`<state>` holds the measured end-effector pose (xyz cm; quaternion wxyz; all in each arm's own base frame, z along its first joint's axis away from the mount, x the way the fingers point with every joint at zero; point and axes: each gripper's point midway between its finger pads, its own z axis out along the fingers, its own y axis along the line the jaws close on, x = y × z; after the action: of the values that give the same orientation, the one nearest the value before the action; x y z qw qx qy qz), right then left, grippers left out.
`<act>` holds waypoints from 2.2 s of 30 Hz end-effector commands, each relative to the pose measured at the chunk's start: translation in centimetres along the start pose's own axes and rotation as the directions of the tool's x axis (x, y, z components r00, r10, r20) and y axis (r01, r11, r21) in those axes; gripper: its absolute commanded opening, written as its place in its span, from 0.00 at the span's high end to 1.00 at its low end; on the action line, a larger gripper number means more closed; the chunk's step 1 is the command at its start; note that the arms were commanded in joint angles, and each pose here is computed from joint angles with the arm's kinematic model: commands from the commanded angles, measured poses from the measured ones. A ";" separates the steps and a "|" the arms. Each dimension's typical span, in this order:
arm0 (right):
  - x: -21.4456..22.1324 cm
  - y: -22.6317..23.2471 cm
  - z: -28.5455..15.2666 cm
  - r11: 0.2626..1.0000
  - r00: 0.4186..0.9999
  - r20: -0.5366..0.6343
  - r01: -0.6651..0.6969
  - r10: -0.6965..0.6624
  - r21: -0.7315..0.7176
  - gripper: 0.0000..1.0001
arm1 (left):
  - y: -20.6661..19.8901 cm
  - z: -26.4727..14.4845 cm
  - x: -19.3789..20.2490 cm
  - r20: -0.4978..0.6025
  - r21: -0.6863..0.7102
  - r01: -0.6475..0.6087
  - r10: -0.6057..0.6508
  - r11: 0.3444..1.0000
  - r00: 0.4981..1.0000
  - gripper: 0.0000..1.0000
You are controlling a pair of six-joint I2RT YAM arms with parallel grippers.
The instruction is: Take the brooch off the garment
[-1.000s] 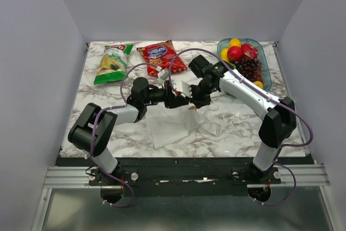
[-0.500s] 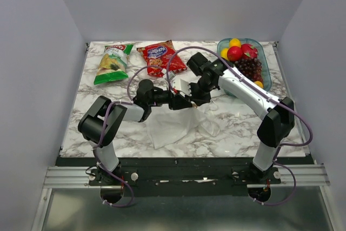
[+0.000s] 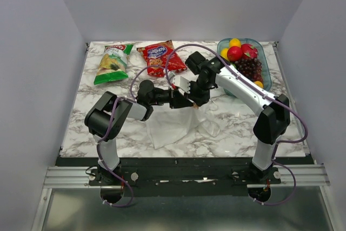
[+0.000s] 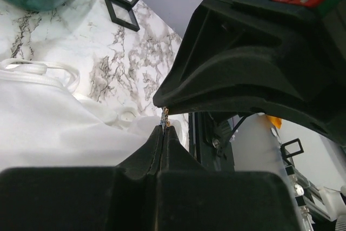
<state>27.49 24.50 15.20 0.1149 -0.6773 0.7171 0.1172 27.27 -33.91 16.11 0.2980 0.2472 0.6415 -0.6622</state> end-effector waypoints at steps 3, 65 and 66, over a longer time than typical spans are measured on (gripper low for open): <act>-1.1 -0.6 -1.9 0.989 0.979 0.141 -0.150 0.146 0.016 0.64 | -1.5 -0.3 -0.9 0.055 0.016 -0.076 0.075 0.997 0.996 1.00; 3.5 -0.6 -3.8 0.995 0.999 -0.053 0.006 -0.011 -0.095 0.98 | 0.4 -2.1 -3.1 0.108 -0.107 -0.078 0.090 0.991 0.990 0.61; 3.9 -0.4 -4.1 0.996 0.998 -0.067 0.007 -0.013 -0.091 0.98 | 0.5 -2.2 -3.2 0.108 -0.111 -0.076 0.088 0.991 0.990 0.61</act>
<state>30.08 24.26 17.87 0.1504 -0.6552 0.7163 0.1870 28.35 -31.95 16.84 0.3474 0.2161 0.6497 -0.6407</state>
